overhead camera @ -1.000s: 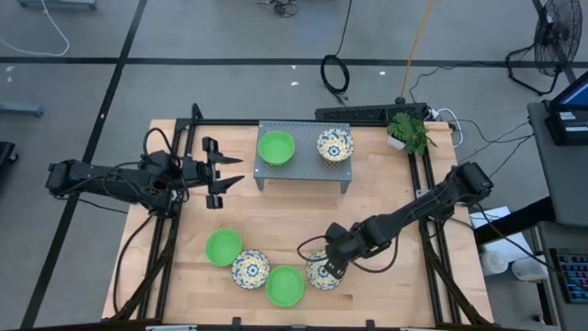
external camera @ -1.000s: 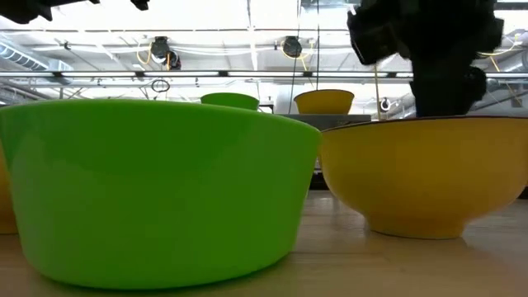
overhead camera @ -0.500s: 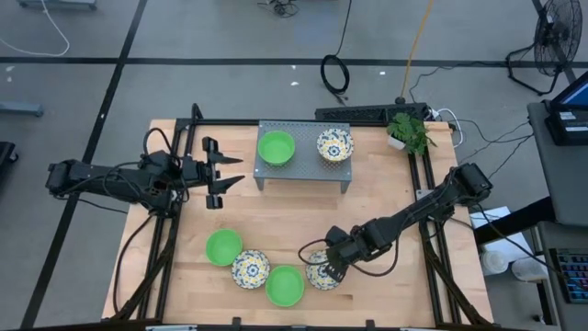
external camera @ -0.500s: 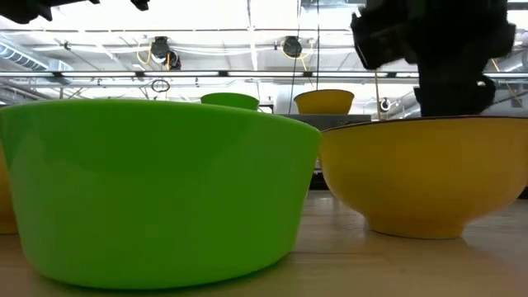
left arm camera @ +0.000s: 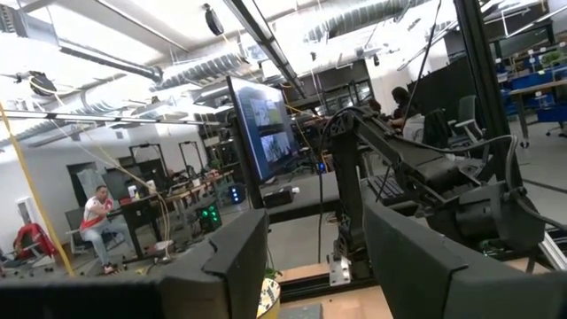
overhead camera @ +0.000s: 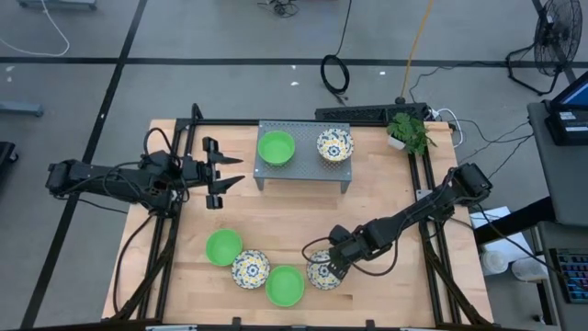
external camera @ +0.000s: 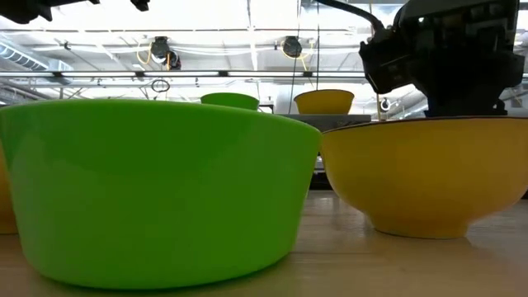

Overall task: Pick & Place Mini bowls
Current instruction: Stack the white patterned bowl on top of the white patterned bowl on the shelf

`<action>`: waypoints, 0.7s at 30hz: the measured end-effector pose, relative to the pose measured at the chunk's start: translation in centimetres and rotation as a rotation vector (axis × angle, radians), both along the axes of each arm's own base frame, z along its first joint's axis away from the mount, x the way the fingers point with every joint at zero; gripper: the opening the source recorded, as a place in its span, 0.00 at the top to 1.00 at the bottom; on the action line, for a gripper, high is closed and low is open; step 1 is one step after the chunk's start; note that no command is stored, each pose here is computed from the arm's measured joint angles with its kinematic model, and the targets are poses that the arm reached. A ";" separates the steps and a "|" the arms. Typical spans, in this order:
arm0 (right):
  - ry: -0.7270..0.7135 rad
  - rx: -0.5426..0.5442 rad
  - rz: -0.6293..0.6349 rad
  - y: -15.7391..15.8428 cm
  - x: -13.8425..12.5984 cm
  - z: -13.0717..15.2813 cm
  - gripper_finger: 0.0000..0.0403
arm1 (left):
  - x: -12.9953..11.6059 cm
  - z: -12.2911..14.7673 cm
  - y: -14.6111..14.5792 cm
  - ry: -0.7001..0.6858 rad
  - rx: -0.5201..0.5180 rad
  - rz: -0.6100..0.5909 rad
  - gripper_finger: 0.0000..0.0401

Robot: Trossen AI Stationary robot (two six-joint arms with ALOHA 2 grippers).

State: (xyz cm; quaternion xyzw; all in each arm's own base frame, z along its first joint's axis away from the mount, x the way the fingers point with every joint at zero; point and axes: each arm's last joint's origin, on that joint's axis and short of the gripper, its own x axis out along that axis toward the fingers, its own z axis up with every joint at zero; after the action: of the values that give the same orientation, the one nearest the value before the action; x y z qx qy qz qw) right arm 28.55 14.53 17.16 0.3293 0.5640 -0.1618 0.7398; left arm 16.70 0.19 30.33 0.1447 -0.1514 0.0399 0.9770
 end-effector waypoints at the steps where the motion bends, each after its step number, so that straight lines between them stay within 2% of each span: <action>1: 0.001 0.001 0.002 0.0 0.0 0.0 0.53 | 0.0 0.0 0.0 0.002 0.000 0.000 0.52; 18: 0.001 0.005 0.073 0.0 0.0 0.0 0.95 | 0.0 0.0 0.0 0.003 0.001 0.001 0.52; 21: -0.006 0.003 0.084 0.0 0.0 0.1 0.98 | 0.0 0.0 0.0 0.003 0.001 0.000 0.52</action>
State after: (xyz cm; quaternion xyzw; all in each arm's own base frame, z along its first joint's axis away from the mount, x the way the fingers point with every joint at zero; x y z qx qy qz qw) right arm 28.59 14.53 17.29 0.3069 0.5751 -0.1288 0.7473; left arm 16.71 0.19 30.31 0.1451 -0.1501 0.0399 0.9772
